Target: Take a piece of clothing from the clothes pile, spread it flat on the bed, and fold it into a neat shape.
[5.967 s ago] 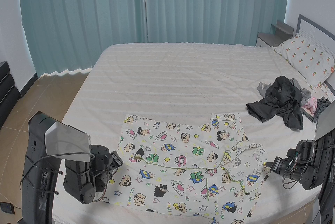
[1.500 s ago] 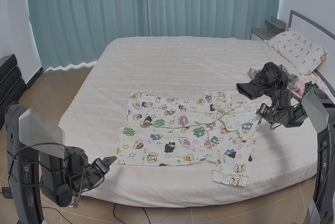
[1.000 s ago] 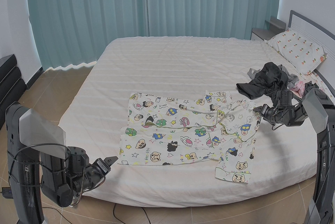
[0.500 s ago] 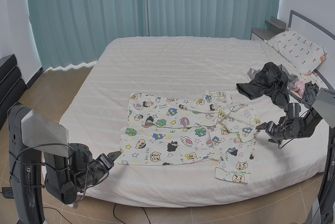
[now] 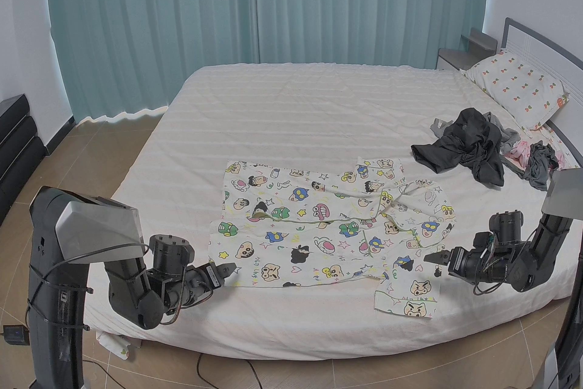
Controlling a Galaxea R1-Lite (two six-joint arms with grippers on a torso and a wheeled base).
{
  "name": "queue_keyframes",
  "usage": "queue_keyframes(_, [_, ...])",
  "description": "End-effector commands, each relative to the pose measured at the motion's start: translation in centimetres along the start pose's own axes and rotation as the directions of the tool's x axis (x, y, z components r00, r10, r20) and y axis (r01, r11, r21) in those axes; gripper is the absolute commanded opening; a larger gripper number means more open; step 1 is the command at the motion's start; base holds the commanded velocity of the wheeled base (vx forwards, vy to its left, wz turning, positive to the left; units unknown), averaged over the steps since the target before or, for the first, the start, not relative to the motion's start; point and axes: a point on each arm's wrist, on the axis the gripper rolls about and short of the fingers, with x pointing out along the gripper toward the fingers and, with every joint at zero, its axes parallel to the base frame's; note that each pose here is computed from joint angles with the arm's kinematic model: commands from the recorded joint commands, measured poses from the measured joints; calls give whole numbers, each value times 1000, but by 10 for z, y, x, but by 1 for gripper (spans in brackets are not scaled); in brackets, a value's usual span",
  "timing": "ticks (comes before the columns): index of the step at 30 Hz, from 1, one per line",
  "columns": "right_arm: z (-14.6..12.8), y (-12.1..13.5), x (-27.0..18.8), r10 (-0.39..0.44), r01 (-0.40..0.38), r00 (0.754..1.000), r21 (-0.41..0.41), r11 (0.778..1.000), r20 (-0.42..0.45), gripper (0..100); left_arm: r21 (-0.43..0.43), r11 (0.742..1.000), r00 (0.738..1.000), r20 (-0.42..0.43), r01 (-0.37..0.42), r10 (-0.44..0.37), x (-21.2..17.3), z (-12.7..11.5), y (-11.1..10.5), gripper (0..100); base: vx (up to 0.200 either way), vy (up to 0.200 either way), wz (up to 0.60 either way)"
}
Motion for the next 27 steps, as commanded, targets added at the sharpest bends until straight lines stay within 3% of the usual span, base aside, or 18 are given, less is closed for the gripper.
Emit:
queue_keyframes(1, [-15,6,-5,6,-7,999,-16,1000,-41,100,33,999,1000,5,-11,11,19,2,2,100,0,0,0])
queue_keyframes(10, [-19,6,-7,7,-7,999,-20,1000,-44,100,79,995,994,-84,-62,68,30,6,0,100,0,0,0])
queue_keyframes(14, [-26,0,-4,-36,33,997,-50,998,-62,100,83,994,992,-98,-69,77,31,7,0,100,0,0,0])
queue_keyframes(15, [-26,0,-4,-36,33,997,-50,998,-62,100,83,994,992,-98,-69,77,31,7,0,0,0,0,0])
queue_keyframes(20, [-45,-14,1,-98,83,991,-157,984,-88,100,79,995,994,-85,-65,71,34,10,-2,0,0,0,0])
queue_keyframes(27, [-66,-17,15,-99,74,988,-199,977,-116,100,72,994,994,-72,-79,84,34,12,0,0,0,0,0])
